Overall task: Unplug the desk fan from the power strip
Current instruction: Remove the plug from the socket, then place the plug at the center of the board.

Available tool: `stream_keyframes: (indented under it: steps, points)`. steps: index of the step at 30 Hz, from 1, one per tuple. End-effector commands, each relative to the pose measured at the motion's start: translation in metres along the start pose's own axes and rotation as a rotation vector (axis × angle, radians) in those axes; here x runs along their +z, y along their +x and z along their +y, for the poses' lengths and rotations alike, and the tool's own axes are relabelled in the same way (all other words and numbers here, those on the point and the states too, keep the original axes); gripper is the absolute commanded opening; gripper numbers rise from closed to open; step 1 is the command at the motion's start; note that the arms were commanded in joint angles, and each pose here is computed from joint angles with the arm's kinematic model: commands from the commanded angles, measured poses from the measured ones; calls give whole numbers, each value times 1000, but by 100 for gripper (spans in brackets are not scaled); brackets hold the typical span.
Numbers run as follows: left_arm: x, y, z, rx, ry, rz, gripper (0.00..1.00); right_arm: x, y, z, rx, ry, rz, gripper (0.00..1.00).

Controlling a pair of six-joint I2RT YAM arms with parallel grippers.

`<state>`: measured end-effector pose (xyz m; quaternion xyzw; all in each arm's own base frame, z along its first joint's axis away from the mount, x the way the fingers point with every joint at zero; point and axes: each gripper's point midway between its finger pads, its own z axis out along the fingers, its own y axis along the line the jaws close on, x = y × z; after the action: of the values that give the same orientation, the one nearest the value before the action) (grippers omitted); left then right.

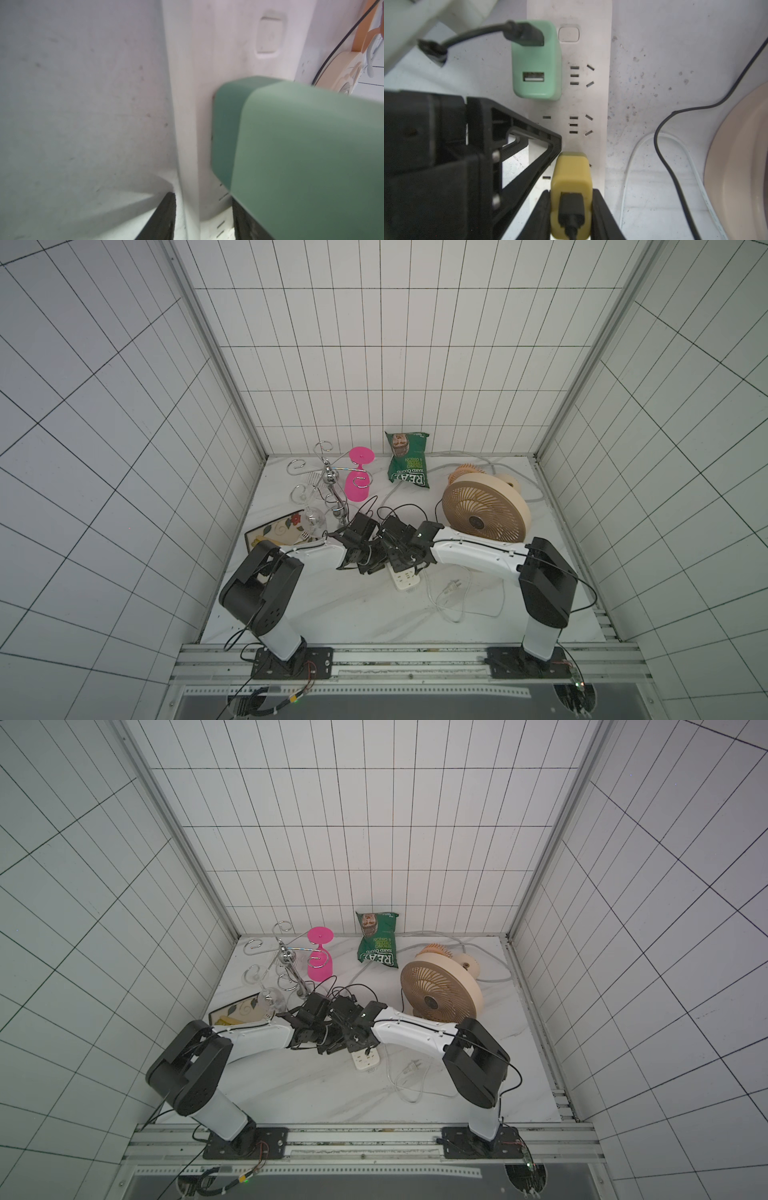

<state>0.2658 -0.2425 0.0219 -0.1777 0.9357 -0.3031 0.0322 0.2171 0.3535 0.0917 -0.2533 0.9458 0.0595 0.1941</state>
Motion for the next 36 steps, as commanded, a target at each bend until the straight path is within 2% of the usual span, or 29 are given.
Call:
stream_keyframes:
  steps: [1,8,12,18,27,32,36]
  points:
    - [8,30,121,-132,-419,49,46,-63,-55,5,55,-80,-252,14]
    - [6,29,122,-138,-418,45,46,-68,-51,-20,87,-5,-273,14]
    - [5,25,109,-113,-362,34,48,-65,-56,-47,128,74,-278,14]
    - [1,19,80,-55,-277,18,52,-33,-65,-85,122,177,-229,13]
    - [-34,2,16,2,-85,-92,55,13,-78,-114,37,302,-166,14]
    - [-62,3,5,-8,-55,-140,55,30,-86,-129,-46,426,-132,14]
    - [-83,6,10,-51,-48,-192,55,44,-88,-148,-92,531,-84,13]
